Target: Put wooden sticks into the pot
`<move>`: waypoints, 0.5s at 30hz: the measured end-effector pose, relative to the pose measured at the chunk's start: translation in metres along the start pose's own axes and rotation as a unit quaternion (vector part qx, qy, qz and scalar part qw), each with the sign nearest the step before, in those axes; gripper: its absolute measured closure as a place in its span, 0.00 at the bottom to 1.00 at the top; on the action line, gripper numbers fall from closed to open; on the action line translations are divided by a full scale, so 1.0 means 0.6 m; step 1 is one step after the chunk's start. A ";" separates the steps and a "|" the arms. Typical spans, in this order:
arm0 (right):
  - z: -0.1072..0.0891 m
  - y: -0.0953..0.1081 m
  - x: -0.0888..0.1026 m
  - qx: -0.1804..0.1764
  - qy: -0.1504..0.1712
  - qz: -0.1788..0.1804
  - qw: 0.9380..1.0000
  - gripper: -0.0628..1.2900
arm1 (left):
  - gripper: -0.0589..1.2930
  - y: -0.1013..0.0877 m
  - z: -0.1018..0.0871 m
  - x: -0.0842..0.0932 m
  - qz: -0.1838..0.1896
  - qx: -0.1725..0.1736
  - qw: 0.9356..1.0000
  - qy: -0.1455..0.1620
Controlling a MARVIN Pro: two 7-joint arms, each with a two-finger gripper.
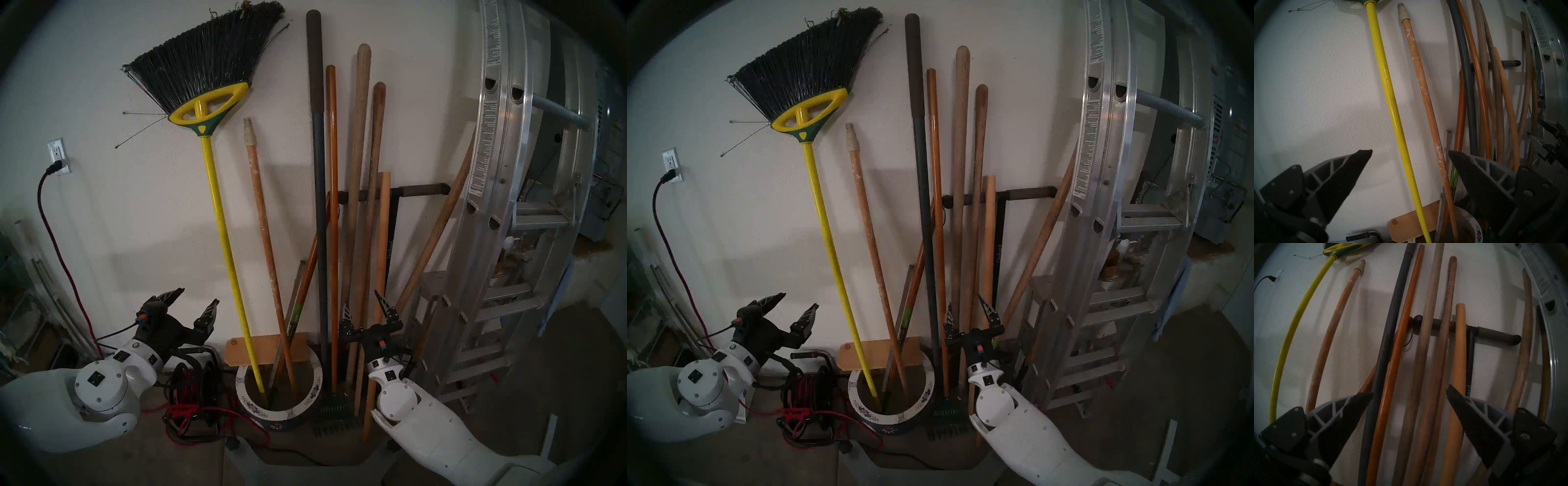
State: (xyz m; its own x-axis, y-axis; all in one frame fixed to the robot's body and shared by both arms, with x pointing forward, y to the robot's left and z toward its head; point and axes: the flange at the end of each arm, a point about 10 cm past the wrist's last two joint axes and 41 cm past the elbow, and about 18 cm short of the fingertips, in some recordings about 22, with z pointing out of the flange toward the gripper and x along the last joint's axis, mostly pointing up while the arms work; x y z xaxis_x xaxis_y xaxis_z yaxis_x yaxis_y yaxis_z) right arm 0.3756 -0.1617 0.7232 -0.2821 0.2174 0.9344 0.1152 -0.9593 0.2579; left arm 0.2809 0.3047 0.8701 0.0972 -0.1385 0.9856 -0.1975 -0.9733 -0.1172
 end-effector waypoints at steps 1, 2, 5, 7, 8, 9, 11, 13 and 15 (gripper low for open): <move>-0.004 0.006 0.001 0.001 -0.006 -0.003 1.000 0.05 | 0.02 0.000 0.000 0.000 0.000 0.000 1.000 0.000; -0.008 0.011 0.002 0.003 -0.013 -0.005 1.000 0.05 | 0.02 0.000 0.000 0.000 0.000 0.000 1.000 0.000; -0.016 0.024 0.003 0.011 -0.030 -0.011 0.999 0.05 | 0.02 0.000 0.000 0.000 0.000 0.000 1.000 0.000; -0.021 0.033 0.006 0.019 -0.044 -0.013 0.999 0.05 | 0.02 0.000 0.000 0.000 0.000 0.000 1.000 0.000; -0.022 0.036 0.007 0.023 -0.049 -0.013 0.998 0.05 | 0.02 0.000 0.000 0.000 0.000 0.000 1.000 0.000; -0.023 0.041 0.009 0.029 -0.057 -0.014 0.998 0.05 | 0.02 0.000 0.000 0.000 0.000 0.000 1.000 0.000; -0.023 0.050 0.013 0.040 -0.070 -0.014 0.997 0.05 | 0.02 0.000 0.000 0.000 0.000 0.000 1.000 0.000; -0.022 0.057 0.017 0.049 -0.082 -0.013 0.995 0.05 | 0.02 0.000 0.000 0.000 0.000 0.000 1.000 0.000; -0.020 0.070 0.024 0.067 -0.101 -0.009 0.993 0.05 | 0.02 0.000 0.000 0.000 0.000 0.000 1.000 0.000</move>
State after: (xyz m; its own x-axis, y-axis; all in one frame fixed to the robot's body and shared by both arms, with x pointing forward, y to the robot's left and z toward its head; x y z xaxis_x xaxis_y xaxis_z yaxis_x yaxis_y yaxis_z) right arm 0.3651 -0.2012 0.7445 -0.0895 0.2795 0.9560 0.2413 -0.9251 0.2930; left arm 0.2809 0.3046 0.8701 0.0971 -0.1384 0.9856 -0.1975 -0.9733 -0.1172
